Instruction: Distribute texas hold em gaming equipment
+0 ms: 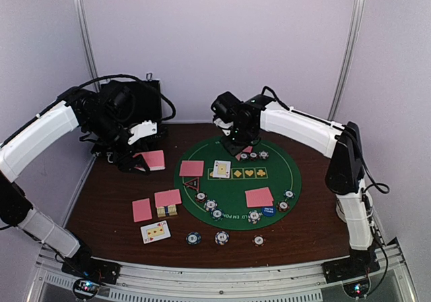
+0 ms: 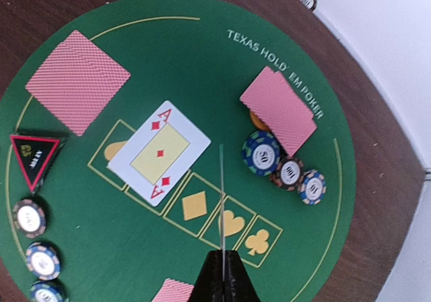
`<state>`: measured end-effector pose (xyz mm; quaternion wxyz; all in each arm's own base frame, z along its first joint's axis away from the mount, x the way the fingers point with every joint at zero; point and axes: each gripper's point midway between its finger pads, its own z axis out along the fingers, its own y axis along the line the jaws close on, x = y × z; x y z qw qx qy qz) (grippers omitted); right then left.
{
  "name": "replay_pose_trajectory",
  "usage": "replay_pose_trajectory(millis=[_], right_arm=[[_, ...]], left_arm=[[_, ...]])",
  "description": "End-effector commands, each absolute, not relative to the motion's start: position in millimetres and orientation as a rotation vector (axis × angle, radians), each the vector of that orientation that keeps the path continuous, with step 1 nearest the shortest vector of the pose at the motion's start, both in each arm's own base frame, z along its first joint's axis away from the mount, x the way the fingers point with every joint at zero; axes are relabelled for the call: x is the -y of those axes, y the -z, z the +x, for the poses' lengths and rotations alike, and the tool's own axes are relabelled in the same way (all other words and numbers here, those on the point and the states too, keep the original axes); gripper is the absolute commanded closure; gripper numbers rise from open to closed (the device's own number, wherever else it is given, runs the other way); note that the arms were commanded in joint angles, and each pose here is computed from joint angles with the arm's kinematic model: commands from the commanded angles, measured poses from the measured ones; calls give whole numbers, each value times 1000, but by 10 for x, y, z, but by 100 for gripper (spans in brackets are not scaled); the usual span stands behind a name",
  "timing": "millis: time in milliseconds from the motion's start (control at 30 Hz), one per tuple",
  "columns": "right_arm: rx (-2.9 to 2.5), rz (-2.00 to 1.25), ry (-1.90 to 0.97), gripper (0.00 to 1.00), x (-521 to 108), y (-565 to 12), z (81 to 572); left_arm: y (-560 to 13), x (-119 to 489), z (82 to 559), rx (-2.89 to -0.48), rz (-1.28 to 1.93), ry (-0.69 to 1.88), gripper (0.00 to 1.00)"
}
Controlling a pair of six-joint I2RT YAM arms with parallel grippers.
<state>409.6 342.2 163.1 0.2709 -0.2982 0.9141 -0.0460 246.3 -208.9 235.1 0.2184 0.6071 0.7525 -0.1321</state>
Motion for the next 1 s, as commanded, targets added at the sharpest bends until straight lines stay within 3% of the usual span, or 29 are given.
replay_pose_trajectory(millis=[0, 300, 800, 900, 967], right_arm=[[-2153, -908, 484, 100, -3387, -1863, 4382], [-1971, -1232, 733, 100, -3670, -1190, 4405], [-1904, -1411, 702, 100, -3864, -699, 4228], [-1910, -1445, 702, 96, -3875, -620, 4174], [-1917, -1461, 699, 87, -3871, -586, 4139]], left_arm=[[-2497, 2112, 2485, -2019, 1663, 367, 100], [-2502, 2105, 2476, -2018, 1662, 365, 100], [-2507, 2107, 2476, -2021, 1657, 369, 100], [-2509, 2106, 2477, -2022, 1655, 367, 100], [-2512, 2105, 2474, -2021, 1655, 368, 100]])
